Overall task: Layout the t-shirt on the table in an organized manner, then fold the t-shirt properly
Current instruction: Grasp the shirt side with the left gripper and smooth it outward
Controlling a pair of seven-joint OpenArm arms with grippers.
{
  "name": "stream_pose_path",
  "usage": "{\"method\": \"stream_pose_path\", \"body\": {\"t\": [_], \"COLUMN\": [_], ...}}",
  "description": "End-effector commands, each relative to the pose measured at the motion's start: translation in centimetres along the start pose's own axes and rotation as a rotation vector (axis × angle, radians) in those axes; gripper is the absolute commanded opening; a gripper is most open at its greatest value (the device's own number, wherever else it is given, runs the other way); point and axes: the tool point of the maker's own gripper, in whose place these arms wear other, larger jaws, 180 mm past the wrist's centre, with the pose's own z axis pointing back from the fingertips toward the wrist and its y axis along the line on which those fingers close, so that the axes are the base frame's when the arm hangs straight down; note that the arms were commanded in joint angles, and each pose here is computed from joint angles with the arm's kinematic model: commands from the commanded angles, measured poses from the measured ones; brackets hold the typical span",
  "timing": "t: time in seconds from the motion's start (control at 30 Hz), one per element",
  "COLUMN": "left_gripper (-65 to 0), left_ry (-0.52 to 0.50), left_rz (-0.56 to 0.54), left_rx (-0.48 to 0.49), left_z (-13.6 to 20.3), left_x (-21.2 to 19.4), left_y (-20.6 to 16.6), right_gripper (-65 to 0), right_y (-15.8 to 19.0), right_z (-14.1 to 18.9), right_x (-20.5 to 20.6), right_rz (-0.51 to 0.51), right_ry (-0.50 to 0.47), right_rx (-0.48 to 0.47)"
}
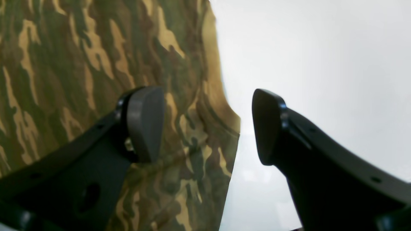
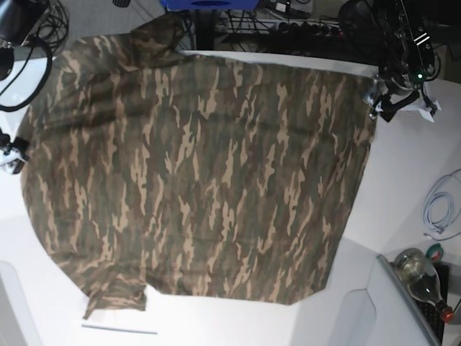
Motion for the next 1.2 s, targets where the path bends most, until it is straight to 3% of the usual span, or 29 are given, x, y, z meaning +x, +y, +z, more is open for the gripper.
{"method": "stream_pose_path", "body": {"t": [0.0, 0.1, 0.17, 0.23, 0.33, 0.43, 0.57, 0.73, 0.8, 0.93, 1.17], "left_gripper": [-16.6, -16.6, -21.9, -35.5, -65.0, -65.0, -65.0, -65.0, -65.0, -65.0, -65.0], "left_ry": [-0.056, -0.153, -0.204, -0.222, -0.152, -0.067, 0.020, -0.031, -0.062, -0.083, -0.229], "left_rz": [-0.011, -0.025, -0.018, -0.025, -0.050, -0.117, -0.187, -0.238, -0.260, -0.310, -0.391], "left_rx": [-0.025, -0.098, -0.159, -0.217, -0.241, -0.236, -0.220, -0.183, -0.180, -0.157, -0.150], "left_z": [1.0, 4.4, 6.2, 6.1, 2.9, -0.5, -3.3, -5.8, -6.4, -7.8, -8.3], "left_x": [1.4, 3.3, 4.3, 5.2, 4.9, 4.1, 2.6, 2.1, 2.6, 3.2, 7.2], "left_y": [-0.6, -2.6, -4.7, -7.8, -11.1, -14.1, -16.9, -17.6, -18.7, -20.4, -24.8], "right_gripper": [-24.8, -24.8, -24.9, -28.7, -46.4, -65.0, -63.8, -64.5, -64.5, -64.5, -64.4], "right_y": [0.8, 2.4, 3.4, 3.7, 3.4, 2.9, 2.0, 0.5, -0.1, 0.0, 1.8], "right_z": [0.1, -0.8, -1.7, -2.5, -3.8, -4.8, -6.0, -8.0, -9.3, -11.5, -13.1], "right_x": [2.0, 1.4, 0.9, 0.3, -0.7, -2.0, -3.0, -4.0, -3.6, -2.1, 2.6], "right_rz": [0.033, 0.111, 0.142, 0.152, 0.140, 0.121, 0.095, 0.035, 0.001, 0.039, 0.051], "right_ry": [-0.051, -0.018, -0.021, -0.026, -0.006, 0.043, 0.097, 0.154, 0.133, 0.112, -0.008], "right_rx": [0.021, 0.056, 0.080, 0.092, 0.093, 0.088, 0.074, 0.051, 0.040, 0.034, 0.044]}}
